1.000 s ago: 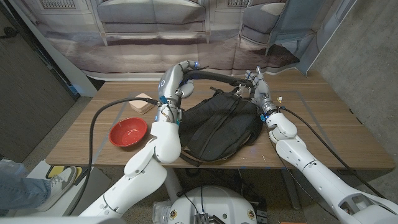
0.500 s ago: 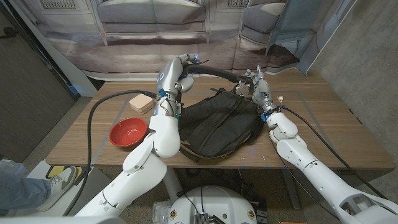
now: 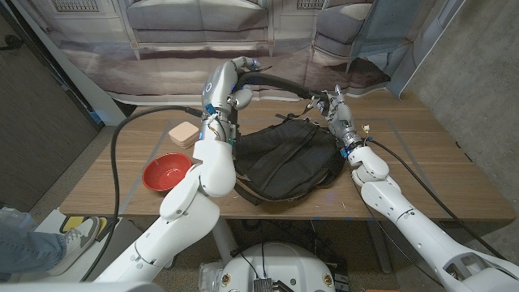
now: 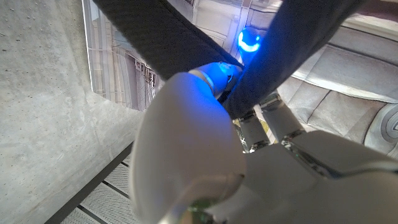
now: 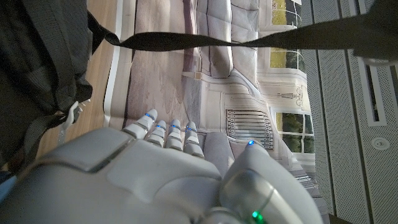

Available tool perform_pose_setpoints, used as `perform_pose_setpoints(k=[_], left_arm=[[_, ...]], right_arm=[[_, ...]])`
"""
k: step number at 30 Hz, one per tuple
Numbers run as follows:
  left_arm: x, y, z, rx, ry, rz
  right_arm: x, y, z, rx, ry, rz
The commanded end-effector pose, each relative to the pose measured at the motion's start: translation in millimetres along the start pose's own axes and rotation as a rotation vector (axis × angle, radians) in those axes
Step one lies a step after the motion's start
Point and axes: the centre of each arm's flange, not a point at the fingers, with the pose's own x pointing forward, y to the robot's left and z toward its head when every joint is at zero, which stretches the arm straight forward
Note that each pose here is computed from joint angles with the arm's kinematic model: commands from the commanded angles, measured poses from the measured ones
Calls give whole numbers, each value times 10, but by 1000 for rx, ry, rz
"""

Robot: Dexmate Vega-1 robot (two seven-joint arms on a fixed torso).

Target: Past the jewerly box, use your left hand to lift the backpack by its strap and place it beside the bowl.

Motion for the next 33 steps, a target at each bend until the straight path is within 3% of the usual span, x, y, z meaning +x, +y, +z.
perform_pose_setpoints(k=[1,33], left_arm=[[75,111,103,16,-1,22],[320,314,321,26,-20,53]], right_arm=[[-8,-21,8,1,-4,2],[-9,-23,52,0,-14,2]])
